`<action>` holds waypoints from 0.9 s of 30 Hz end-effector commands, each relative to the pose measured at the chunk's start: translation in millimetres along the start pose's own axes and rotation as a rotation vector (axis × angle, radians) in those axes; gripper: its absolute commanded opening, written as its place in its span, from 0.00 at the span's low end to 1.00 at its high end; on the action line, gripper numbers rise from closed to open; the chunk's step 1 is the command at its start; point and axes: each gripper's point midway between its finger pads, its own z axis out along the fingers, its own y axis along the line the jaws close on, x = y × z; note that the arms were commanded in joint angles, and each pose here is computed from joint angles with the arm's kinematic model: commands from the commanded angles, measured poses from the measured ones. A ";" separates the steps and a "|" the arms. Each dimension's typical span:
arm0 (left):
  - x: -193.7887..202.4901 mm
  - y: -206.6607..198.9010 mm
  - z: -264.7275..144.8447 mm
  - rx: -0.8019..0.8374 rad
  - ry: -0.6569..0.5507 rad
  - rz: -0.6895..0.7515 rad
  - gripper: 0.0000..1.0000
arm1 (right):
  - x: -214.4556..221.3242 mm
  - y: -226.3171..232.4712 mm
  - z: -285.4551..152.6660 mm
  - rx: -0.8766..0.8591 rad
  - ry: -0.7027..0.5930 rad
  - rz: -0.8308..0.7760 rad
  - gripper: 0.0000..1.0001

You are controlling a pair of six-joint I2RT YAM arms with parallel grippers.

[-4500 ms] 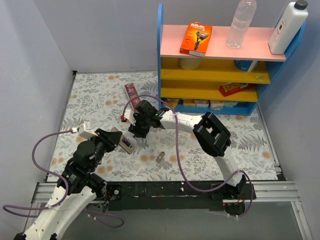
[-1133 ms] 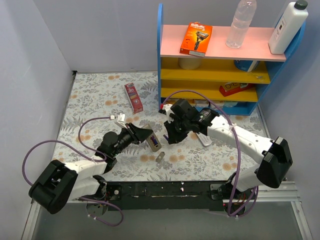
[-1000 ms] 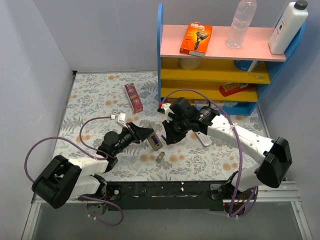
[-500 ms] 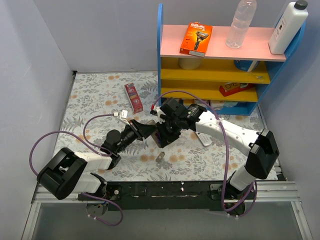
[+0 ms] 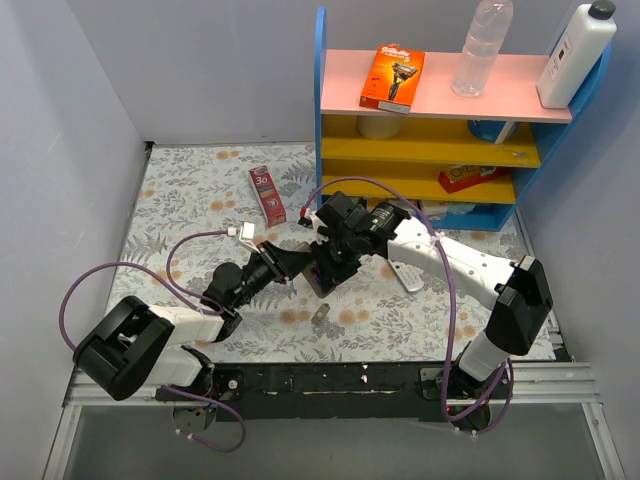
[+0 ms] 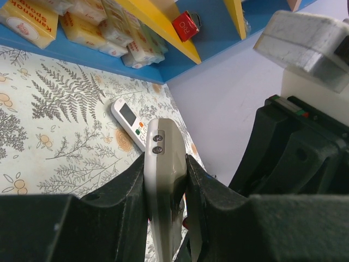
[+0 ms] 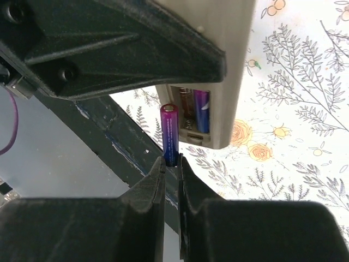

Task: Load the batteries into the remote control

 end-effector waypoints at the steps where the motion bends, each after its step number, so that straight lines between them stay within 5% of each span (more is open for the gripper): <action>1: -4.9 -10.2 -3.7 0.036 -0.030 0.024 0.00 | -8.3 -1.5 -14.4 0.036 -0.030 0.008 0.01; 27: 0.7 -20.9 2.2 0.086 0.007 0.017 0.00 | -21.5 -2.0 1.4 0.034 -0.034 0.011 0.01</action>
